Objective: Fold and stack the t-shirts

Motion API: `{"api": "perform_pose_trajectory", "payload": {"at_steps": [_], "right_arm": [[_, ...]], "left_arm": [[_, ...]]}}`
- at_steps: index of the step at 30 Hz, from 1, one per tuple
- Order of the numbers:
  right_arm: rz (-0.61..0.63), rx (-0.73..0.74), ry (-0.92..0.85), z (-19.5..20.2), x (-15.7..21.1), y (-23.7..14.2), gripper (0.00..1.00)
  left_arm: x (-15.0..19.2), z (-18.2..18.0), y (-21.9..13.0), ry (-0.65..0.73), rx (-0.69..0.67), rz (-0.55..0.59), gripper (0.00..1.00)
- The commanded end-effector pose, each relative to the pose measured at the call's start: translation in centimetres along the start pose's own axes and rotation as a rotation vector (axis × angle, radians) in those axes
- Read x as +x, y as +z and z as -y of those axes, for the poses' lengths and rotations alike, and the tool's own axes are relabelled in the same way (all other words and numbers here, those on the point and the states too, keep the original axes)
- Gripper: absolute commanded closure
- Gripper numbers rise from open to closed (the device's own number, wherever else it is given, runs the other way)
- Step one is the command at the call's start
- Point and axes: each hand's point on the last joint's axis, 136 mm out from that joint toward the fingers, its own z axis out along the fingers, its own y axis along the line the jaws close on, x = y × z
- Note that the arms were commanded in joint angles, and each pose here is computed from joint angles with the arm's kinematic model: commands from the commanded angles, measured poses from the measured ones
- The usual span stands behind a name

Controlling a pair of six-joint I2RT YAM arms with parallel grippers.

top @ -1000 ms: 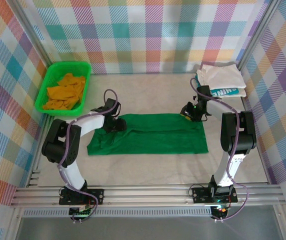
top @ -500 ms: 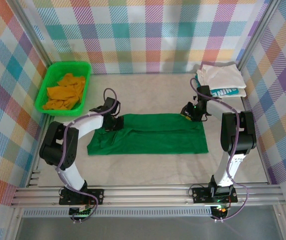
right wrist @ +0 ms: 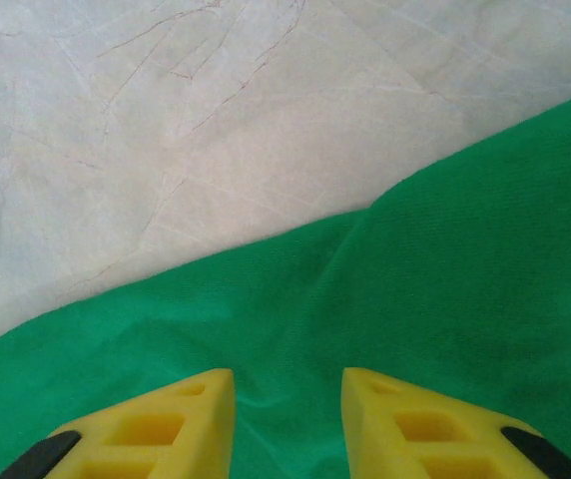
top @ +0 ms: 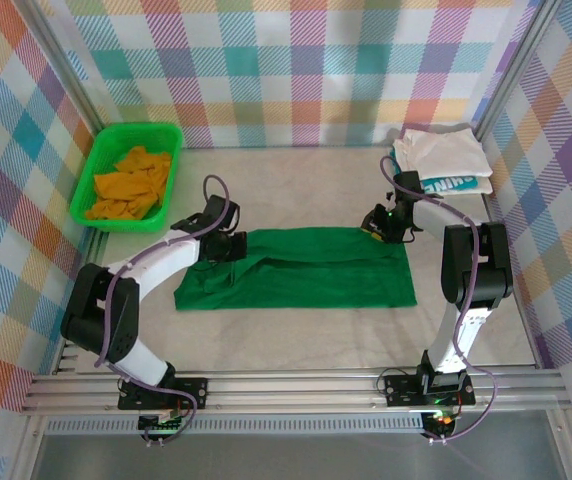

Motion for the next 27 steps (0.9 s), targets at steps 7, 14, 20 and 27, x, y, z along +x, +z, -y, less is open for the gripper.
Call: {"api": "perform_pose_trajectory", "payload": {"at_steps": [7, 14, 20, 27], "right_arm": [[-0.012, 0.000, -0.016, -0.2, 0.3, 0.1, 0.65], [-0.016, -0.007, -0.012, -0.2, 0.2, 0.3, 0.65], [-0.014, -0.007, -0.017, -0.4, 0.2, 0.2, 0.65], [-0.015, -0.001, -0.015, -0.2, 0.3, 0.1, 0.65]], "left_arm": [[1.5, 1.3, -1.7, 0.092, 0.018, -0.056, 0.53], [1.1, 1.7, -1.6, 0.088, 0.046, -0.020, 0.58], [1.9, 0.8, 0.3, 0.085, 0.001, -0.053, 0.46], [1.1, 1.7, 0.9, 0.093, 0.041, -0.036, 0.79]]}}
